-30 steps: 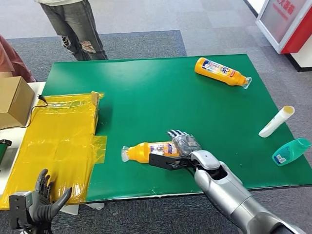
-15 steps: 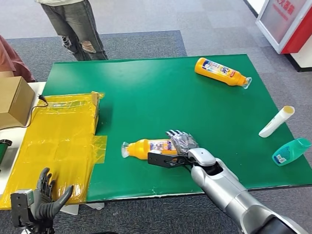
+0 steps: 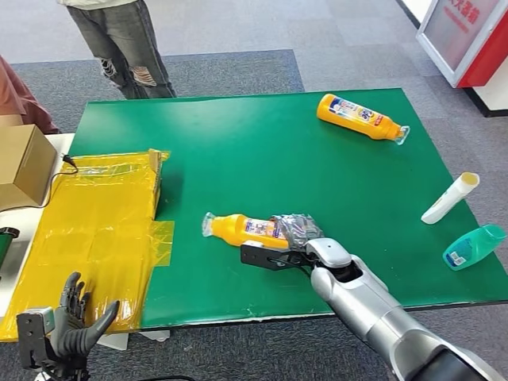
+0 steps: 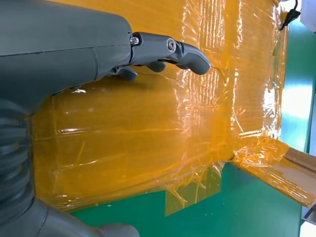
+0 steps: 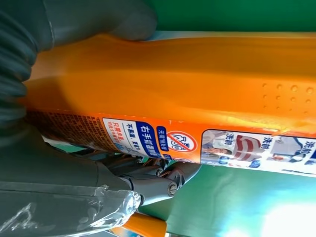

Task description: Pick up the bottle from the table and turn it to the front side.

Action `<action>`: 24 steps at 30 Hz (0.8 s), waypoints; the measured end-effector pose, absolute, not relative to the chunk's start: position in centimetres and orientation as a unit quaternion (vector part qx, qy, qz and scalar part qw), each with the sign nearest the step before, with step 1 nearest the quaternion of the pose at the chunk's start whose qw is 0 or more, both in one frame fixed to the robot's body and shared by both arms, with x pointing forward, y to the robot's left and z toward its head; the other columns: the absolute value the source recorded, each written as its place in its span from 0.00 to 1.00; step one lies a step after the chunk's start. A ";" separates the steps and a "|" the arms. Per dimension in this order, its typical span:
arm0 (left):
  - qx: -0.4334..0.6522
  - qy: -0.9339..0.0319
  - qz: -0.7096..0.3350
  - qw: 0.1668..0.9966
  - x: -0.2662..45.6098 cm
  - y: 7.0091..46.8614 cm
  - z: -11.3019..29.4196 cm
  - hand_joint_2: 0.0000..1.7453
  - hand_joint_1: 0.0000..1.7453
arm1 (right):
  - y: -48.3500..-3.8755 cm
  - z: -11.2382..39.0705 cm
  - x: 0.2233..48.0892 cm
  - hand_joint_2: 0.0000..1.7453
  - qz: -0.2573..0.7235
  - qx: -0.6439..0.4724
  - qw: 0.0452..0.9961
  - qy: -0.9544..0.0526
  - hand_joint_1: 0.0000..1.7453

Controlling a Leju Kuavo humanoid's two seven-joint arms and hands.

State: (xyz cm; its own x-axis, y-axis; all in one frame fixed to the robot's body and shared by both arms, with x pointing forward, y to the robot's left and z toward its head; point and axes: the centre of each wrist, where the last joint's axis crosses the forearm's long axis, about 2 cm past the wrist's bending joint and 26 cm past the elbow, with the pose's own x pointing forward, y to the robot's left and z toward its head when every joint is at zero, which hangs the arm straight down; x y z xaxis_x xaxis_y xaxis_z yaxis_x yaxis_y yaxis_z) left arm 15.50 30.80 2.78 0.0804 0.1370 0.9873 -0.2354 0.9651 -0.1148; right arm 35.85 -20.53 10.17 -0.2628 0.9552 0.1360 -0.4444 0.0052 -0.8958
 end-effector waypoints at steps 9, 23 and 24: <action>0.036 -0.667 0.129 0.733 15.5 30.8 2.8 1.00 0.00 | -20.6 10.1 35.8 1.00 0.631 -0.248 0.551 -0.487 1.00; -0.069 -0.728 0.163 0.663 18.3 29.1 4.9 1.00 0.00 | -19.4 13.1 32.4 1.00 0.336 0.088 0.542 -0.765 1.00; -0.078 -0.733 0.159 0.657 18.6 28.8 5.2 1.00 0.00 | -19.5 13.5 32.2 1.00 0.313 0.106 0.539 -0.775 1.00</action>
